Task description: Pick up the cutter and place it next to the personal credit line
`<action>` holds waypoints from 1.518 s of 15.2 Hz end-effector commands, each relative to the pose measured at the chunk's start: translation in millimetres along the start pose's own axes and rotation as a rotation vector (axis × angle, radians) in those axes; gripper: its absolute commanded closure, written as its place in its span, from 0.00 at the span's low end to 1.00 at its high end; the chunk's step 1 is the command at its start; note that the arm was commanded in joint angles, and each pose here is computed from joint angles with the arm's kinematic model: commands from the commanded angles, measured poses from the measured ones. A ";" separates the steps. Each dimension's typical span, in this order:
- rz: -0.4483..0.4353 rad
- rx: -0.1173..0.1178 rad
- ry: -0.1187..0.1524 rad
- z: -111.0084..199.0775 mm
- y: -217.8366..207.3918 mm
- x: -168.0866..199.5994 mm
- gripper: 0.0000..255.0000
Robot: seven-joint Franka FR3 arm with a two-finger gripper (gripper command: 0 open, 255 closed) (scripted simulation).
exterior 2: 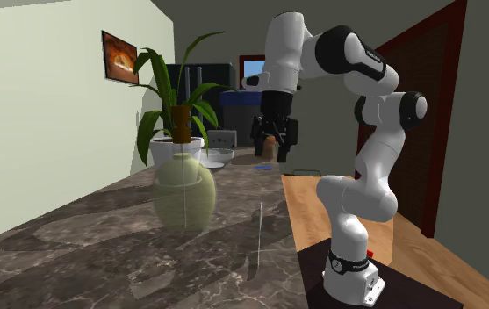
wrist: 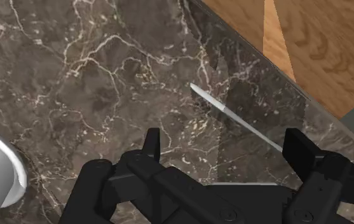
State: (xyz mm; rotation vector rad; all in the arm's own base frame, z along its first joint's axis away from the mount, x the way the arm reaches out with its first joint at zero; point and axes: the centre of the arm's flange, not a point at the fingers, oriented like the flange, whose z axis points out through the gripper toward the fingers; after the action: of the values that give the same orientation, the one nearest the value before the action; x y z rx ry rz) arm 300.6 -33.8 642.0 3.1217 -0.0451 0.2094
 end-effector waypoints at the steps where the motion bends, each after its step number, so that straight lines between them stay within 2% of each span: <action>1: 0.000 0.000 0.000 0.0 0.0 0.0 0.00; 6: -0.482 0.026 -0.089 40.3 -27.6 58.0 0.00; 10: -0.867 0.048 -0.160 75.0 -67.6 88.1 0.00; 11: -0.916 0.050 -0.169 79.4 -73.4 90.6 0.00; 18: -0.916 0.050 -0.169 115.8 -72.3 84.4 0.00; 23: -0.916 0.050 -0.169 118.8 -72.2 83.9 0.00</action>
State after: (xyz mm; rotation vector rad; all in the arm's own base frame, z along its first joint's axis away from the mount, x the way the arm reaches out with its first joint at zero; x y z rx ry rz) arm 401.8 34.4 534.8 2.8195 1.3385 -0.0756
